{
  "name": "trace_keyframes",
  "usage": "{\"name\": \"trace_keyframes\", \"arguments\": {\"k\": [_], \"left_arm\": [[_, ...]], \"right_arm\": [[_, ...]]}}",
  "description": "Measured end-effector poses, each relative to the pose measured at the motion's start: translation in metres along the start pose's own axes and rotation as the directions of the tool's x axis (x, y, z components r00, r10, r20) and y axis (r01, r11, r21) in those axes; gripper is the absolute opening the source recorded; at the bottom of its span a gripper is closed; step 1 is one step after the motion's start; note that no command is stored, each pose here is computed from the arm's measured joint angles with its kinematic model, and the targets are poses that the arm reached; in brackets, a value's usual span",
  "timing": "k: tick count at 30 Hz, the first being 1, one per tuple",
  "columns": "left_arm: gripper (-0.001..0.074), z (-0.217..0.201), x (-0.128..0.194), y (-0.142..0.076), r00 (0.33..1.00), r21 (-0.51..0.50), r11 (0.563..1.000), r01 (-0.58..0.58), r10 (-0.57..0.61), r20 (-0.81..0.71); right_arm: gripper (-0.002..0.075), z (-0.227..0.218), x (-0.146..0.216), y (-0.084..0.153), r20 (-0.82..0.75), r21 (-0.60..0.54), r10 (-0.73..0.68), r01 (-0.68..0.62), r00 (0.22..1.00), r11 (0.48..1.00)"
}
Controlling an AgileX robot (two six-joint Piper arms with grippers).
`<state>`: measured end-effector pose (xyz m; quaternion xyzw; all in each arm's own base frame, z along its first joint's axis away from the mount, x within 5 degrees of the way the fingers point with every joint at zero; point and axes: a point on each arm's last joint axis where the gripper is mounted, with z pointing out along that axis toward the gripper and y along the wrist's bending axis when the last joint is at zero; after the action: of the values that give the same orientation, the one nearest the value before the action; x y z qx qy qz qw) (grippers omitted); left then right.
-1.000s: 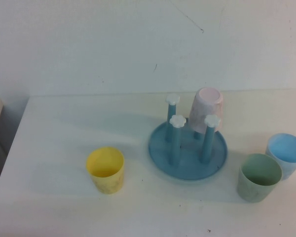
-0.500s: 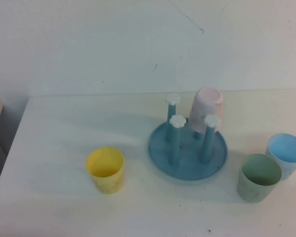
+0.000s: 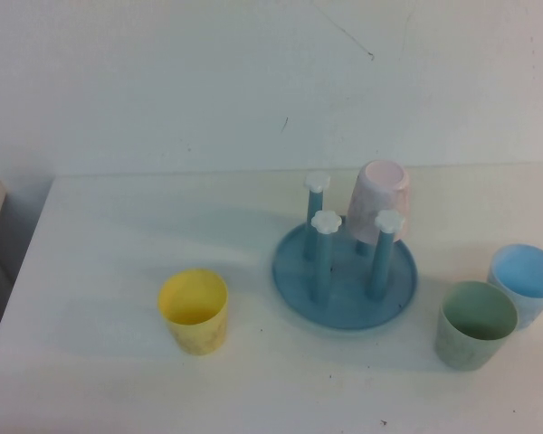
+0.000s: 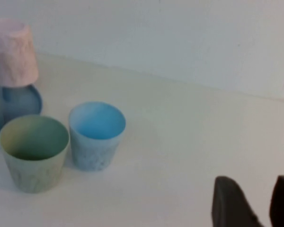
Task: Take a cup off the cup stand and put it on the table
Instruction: Pick up the cup from the rack
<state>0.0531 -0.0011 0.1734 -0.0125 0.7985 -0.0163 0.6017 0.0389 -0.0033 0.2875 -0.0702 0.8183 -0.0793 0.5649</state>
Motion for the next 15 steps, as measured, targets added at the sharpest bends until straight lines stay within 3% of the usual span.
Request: {"name": "trace_keyframes", "arguments": {"k": [8,15], "left_arm": [[-0.0003,0.0,0.0,0.0,1.0,0.0,1.0,0.0,0.0,0.0],[-0.0003,0.0,0.0,0.0,1.0,0.0,1.0,0.0,0.0,0.0]], "right_arm": [[0.002,0.04,-0.064,-0.007,-0.241,-0.165,-0.197,0.16,0.95,0.973],[0.0001,0.105,-0.115,0.003,-0.437,-0.393,-0.347,0.171,0.83,0.904]]}}
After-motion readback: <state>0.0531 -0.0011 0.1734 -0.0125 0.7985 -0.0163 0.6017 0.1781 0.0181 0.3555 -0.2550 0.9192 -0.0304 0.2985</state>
